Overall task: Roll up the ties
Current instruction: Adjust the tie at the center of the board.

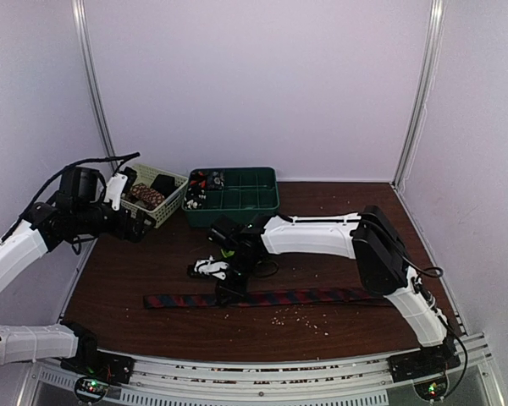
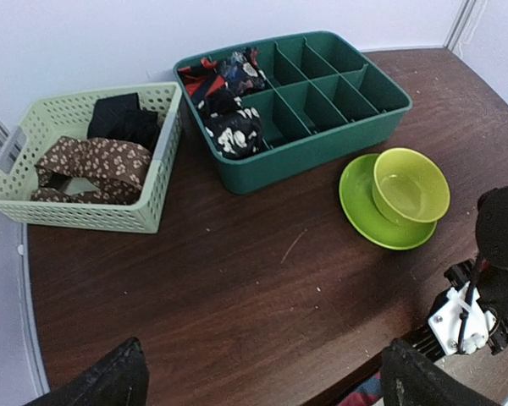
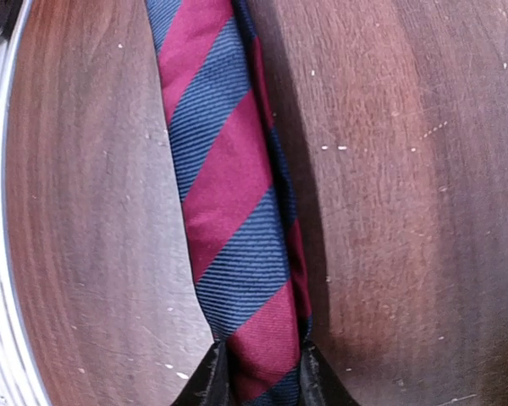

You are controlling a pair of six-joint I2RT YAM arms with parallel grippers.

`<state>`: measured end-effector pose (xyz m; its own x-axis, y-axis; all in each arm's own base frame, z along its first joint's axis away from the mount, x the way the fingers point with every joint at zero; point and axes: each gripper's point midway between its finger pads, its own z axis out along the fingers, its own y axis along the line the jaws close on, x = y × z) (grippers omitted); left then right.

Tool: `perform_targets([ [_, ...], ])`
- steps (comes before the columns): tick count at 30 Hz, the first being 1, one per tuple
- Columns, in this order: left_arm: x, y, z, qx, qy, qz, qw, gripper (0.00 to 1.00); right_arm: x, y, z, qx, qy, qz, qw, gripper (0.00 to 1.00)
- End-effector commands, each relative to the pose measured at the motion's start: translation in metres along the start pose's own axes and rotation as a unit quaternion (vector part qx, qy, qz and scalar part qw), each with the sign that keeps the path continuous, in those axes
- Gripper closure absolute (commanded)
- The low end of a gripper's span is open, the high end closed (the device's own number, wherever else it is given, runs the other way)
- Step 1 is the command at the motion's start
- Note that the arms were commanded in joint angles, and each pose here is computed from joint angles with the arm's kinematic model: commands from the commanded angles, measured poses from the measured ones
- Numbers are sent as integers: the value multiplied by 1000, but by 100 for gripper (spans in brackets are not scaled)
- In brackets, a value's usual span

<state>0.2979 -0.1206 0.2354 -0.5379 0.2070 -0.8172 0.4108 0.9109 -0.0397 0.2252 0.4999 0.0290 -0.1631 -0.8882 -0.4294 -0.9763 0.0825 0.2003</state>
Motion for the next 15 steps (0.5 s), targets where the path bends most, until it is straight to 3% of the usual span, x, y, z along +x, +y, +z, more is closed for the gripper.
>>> perform_targets([
  [1, 12, -12, 7, 38, 10, -19, 999, 2, -4, 5, -17, -21, -10, 40, 999, 65],
  [3, 15, -14, 10, 45, 15, -19, 999, 2, -17, -1, -40, 2, -40, 51, 998, 52],
  [7, 20, -26, 19, 72, 21, -11, 997, 2, -26, -12, -96, 62, -124, 114, 984, 41],
  [10, 24, -32, 24, 77, 18, -3, 997, 2, -21, -18, -146, 111, -198, 159, 961, 35],
  [15, 35, -46, 32, 88, 36, 12, 995, 2, 24, -18, -202, 167, -265, 267, 911, 27],
])
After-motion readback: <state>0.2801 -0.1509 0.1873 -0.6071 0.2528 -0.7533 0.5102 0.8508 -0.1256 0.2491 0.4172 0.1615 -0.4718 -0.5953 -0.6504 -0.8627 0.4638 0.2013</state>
